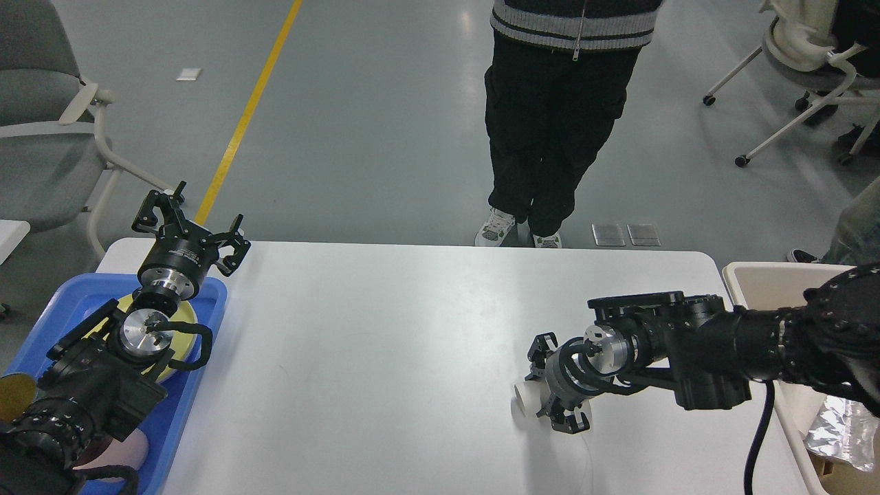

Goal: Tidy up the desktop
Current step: 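Grasp the upright white cup with the right gripper, then carry the cup to the bin and open the right gripper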

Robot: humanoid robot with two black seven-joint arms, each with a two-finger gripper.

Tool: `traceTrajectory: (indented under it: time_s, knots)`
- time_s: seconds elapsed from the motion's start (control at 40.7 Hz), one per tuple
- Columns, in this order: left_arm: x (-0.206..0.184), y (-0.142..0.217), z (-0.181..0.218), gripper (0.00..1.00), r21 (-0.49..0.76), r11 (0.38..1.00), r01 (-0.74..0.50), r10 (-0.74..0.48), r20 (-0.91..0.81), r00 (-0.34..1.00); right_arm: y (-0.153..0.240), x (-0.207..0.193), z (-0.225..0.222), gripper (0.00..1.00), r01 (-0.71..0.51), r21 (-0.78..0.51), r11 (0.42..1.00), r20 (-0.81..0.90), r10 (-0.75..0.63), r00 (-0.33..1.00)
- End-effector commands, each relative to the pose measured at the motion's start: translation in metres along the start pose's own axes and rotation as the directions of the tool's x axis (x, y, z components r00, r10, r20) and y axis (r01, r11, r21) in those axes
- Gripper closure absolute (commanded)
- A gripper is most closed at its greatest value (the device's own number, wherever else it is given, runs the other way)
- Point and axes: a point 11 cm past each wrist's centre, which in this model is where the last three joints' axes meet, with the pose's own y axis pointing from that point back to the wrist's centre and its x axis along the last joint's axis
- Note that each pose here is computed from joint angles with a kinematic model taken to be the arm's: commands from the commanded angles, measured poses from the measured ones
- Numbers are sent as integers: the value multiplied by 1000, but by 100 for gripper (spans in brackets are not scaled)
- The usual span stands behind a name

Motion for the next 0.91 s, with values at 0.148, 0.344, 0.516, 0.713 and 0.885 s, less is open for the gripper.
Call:
traceTrajectory:
  time_s: [0.148,0.344,0.516,0.713,0.885]
  knots:
    - [0,0,0,2,0,1000,-1,1,0,1000,22,10,-18,100,-35,48,998,-91,39,995]
    - [1,0,0,2,1,1000,-2,2,0,1000,117,7,-50,100,65,151,986,-459,12,888]
    - [1,0,0,2,1,1000,-1,1,0,1000,165,-7,-35,100,89,65,994,-711,-16,703]
    - [0,0,0,2,0,1000,0,0,0,1000,146,51,-18,100,-152,40,988,-838,116,534]
    - [1,0,0,2,1,1000,-1,1,0,1000,101,177,-14,100,-418,63,906,-748,321,582]
